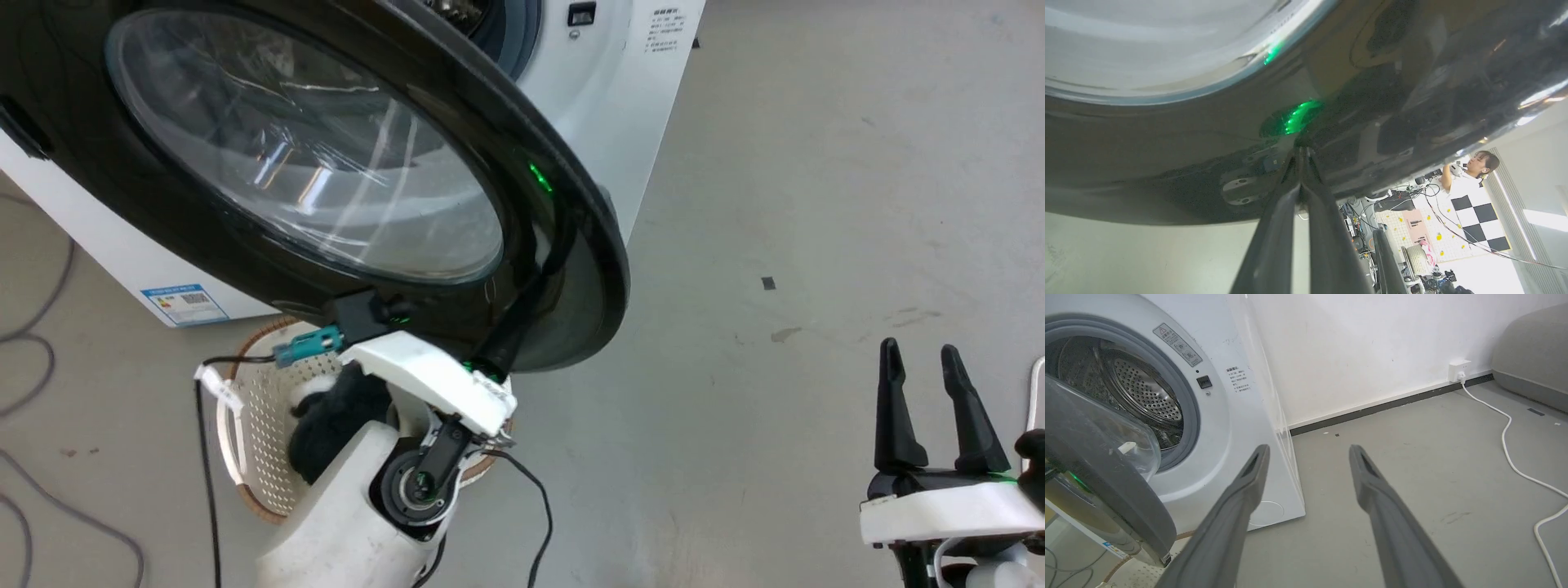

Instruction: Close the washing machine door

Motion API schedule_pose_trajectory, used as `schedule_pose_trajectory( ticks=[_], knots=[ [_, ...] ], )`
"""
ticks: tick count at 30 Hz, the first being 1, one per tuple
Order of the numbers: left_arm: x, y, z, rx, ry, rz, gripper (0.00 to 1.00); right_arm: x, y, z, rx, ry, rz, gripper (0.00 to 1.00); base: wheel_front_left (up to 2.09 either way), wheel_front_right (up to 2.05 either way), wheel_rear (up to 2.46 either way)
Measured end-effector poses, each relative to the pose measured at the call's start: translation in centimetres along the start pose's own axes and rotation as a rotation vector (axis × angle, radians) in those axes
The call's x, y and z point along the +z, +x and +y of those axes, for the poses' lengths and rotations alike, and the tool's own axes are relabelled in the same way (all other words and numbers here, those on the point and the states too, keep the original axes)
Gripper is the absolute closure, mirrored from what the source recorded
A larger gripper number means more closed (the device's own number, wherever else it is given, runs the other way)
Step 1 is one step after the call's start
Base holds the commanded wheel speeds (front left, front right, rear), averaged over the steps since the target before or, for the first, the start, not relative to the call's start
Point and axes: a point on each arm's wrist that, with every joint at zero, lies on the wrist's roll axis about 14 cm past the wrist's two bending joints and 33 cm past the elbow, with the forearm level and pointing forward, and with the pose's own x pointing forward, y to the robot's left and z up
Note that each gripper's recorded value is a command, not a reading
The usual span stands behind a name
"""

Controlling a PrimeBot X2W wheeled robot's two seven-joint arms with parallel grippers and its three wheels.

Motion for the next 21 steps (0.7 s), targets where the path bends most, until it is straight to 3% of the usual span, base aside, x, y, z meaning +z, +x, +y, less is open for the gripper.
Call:
schedule_pose_trajectory(
  ticks=[4, 5, 6, 7, 8, 9, 14, 21],
  knots=[
    [1.4, -0.8, 0.2, 0.011, 0.041, -0.050, 1.00, 0.6, -0.3, 0.9, 0.032, -0.009, -0.016, 0.00, 0.00, 0.00, 0.00],
    [2.0, -1.1, 0.3, 0.014, 0.066, -0.071, 0.93, 0.8, -0.4, 1.2, 0.040, -0.014, -0.022, 0.00, 0.00, 0.00, 0.00],
    [2.6, -1.5, 0.3, 0.015, 0.098, -0.093, 0.64, 1.0, -0.5, 1.3, 0.045, -0.013, -0.029, 0.00, 0.00, 0.00, 0.00],
    [3.2, -1.8, 0.3, 0.016, 0.137, -0.115, 0.18, 1.3, -0.5, 1.5, 0.050, -0.012, -0.037, 0.00, 0.00, 0.00, 0.00],
    [3.8, -2.2, 0.4, 0.017, 0.175, -0.134, 0.05, 1.5, -0.5, 1.6, 0.055, -0.010, -0.045, 0.00, 0.00, 0.00, 0.00],
    [4.4, -2.7, 0.4, 0.020, 0.215, -0.155, 0.00, 1.8, -0.5, 1.8, 0.060, -0.009, -0.053, 0.00, 0.00, 0.00, 0.00],
    [9.3, -5.2, 1.2, 0.086, 0.483, -0.274, 0.00, 2.9, -0.5, 2.9, 0.095, -0.013, -0.088, 0.00, 0.00, 0.00, 0.00],
    [17.5, -11.4, -1.9, 0.219, 0.861, -0.598, 0.00, 5.2, -0.2, 5.2, 0.169, -0.049, -0.164, 0.00, 0.00, 0.00, 0.00]
  ],
)
